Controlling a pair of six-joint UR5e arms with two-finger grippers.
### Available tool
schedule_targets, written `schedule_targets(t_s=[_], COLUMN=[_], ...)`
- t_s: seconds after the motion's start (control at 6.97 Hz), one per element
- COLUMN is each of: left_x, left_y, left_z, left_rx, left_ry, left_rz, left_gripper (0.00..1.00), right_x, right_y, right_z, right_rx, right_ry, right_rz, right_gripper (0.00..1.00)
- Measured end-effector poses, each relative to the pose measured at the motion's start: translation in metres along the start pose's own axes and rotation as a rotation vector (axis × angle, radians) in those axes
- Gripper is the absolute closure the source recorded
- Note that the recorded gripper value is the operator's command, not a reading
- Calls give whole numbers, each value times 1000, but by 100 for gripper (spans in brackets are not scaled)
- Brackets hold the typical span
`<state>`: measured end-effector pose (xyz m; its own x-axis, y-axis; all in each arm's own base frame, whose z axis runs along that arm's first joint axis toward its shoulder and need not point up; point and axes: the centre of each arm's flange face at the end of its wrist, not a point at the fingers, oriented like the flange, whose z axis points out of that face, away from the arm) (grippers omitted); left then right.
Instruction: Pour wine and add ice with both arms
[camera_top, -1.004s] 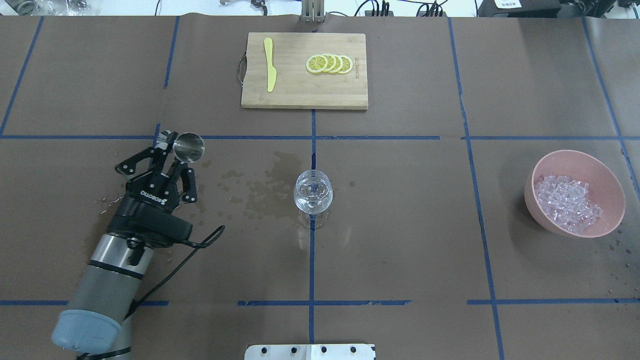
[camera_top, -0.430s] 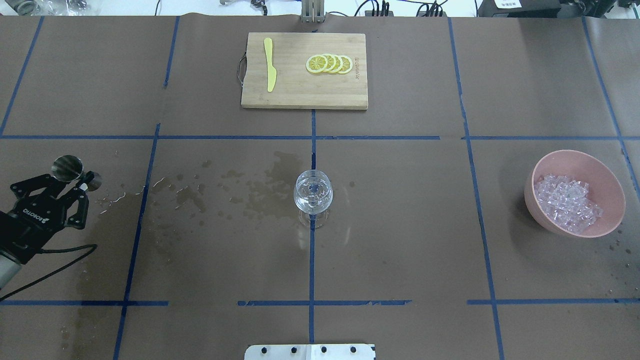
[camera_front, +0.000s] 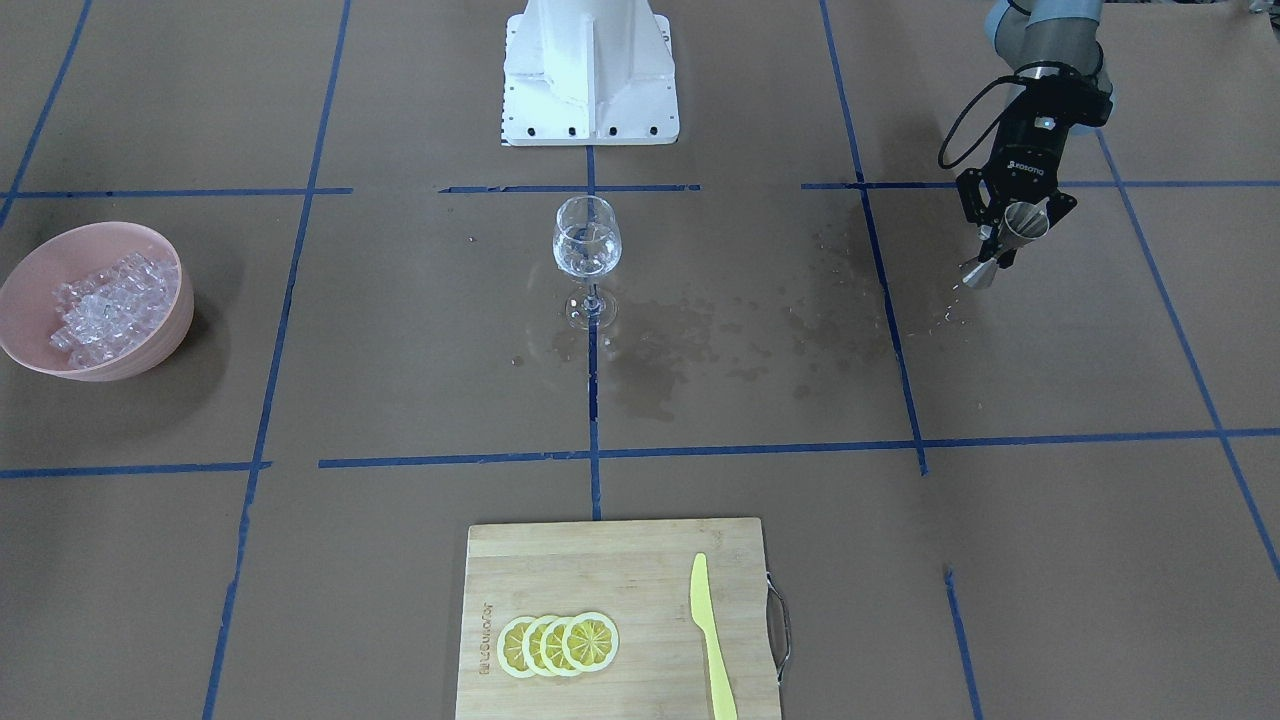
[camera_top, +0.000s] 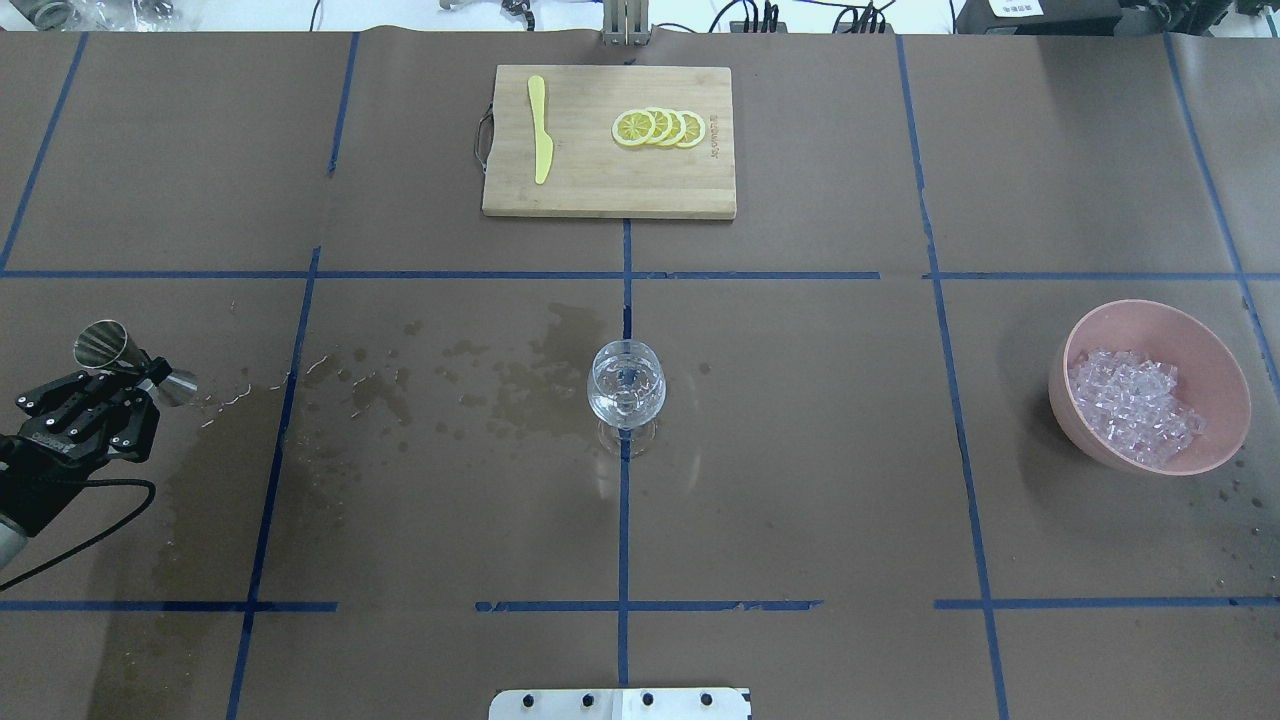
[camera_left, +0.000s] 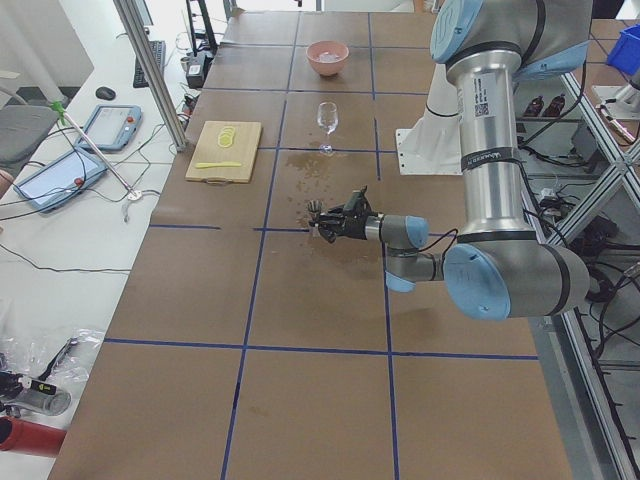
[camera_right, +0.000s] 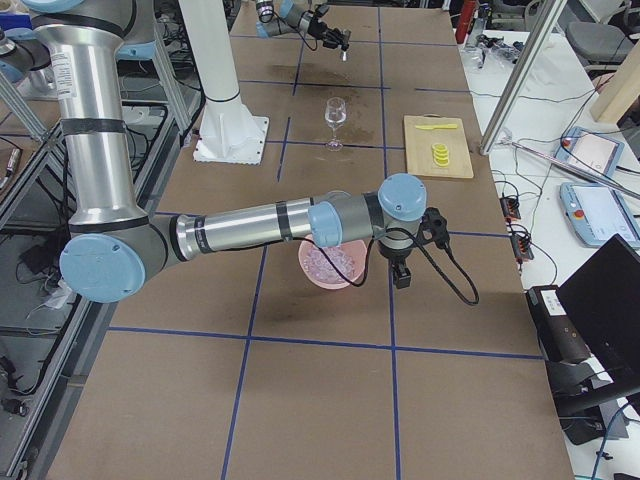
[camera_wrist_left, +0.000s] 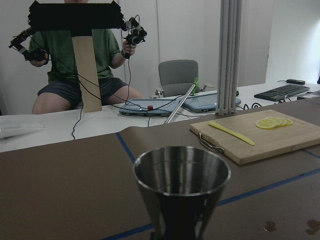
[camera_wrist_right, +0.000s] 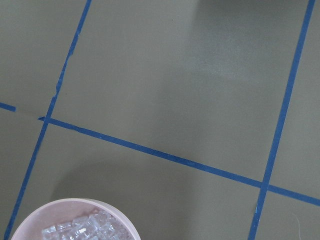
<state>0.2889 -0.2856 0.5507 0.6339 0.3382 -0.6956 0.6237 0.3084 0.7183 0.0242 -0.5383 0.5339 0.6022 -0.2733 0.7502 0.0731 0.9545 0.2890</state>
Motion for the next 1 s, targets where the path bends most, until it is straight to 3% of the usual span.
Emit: schedule_targets(t_s=[0.72, 1.0], left_x=[-4, 2], left_y=[32, 42], left_z=[9, 13], left_rx=[-22, -61], left_ry=[-37, -56], left_rz=[-59, -27], left_gripper=[100, 100], right_x=[-1, 0], right_y=[0, 2], right_z=[-1, 0], right_rx=[2, 0], right_ry=[1, 1], right_rz=[-2, 1], right_gripper=[0, 0])
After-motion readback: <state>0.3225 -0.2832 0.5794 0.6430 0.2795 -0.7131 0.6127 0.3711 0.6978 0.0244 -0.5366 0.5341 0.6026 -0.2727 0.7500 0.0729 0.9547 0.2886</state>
